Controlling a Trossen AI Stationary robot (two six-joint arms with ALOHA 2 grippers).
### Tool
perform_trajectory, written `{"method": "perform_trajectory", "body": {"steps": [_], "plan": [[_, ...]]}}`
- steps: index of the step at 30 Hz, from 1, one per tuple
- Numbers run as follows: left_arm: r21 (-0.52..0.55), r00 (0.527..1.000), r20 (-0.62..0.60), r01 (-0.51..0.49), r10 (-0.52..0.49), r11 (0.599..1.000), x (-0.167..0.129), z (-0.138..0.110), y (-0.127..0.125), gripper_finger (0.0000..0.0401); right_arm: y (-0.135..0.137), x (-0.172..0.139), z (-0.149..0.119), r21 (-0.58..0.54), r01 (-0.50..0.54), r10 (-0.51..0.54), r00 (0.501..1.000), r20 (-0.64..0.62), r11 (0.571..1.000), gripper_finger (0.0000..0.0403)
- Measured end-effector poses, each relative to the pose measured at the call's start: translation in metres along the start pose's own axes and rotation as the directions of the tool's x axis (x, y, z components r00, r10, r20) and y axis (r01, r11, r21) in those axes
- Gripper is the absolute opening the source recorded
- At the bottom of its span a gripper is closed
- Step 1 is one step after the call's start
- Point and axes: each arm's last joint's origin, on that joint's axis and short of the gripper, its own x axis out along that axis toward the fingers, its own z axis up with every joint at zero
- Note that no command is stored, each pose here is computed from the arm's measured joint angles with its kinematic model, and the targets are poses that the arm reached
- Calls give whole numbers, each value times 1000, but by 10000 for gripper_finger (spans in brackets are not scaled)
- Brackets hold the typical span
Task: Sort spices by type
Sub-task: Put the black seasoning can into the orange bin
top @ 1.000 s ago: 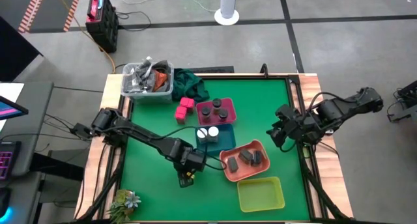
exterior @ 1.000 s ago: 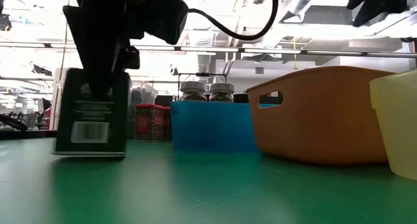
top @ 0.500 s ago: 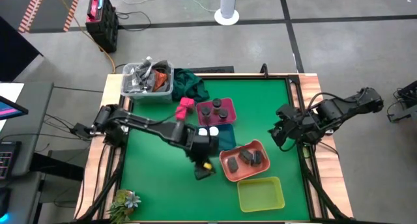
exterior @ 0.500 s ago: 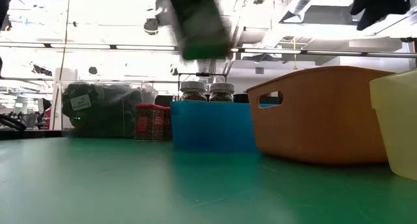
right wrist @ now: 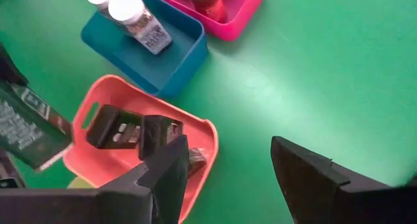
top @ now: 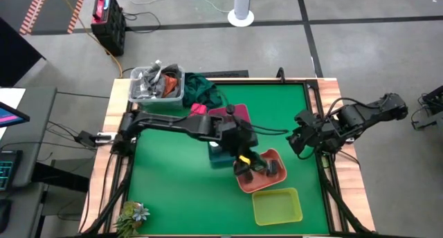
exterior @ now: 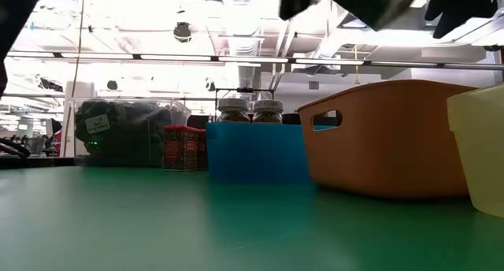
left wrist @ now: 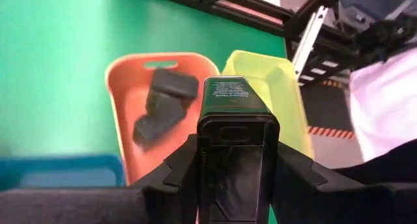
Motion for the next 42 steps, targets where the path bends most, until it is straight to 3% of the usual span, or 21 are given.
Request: {"method": "perform_trajectory", "body": {"steps": [5,9,14,19,22,28,39,42], "plan": [[140,1000,-9,-2,3,990,30,1,5,134,-9,-5,-2,15,36,-36,999,8,999,244],[278,1000,-19,10,-5,960,47,0,1,134,-18,-12,-2,60,16,-18,999,28,998,244],[475,999,-48,34,-13,880,61,-8,-7,134,-24,-19,-2,105,-10,3,998,64,994,244],[654,993,-61,-39,104,755,67,-18,-8,134,-25,-19,-1,121,-16,7,998,68,993,244],[687,988,-67,-55,139,725,71,-21,-3,135,-24,-19,-1,122,-18,9,998,69,992,244],[687,981,-139,-3,135,726,87,-31,7,135,-20,-17,-1,120,-16,7,998,69,993,244],[764,958,-191,8,215,645,90,-39,13,135,-18,-17,1,130,-40,30,996,82,991,244],[777,949,-166,-42,269,628,90,-38,15,135,-18,-17,1,130,-40,30,996,82,991,244]]}}
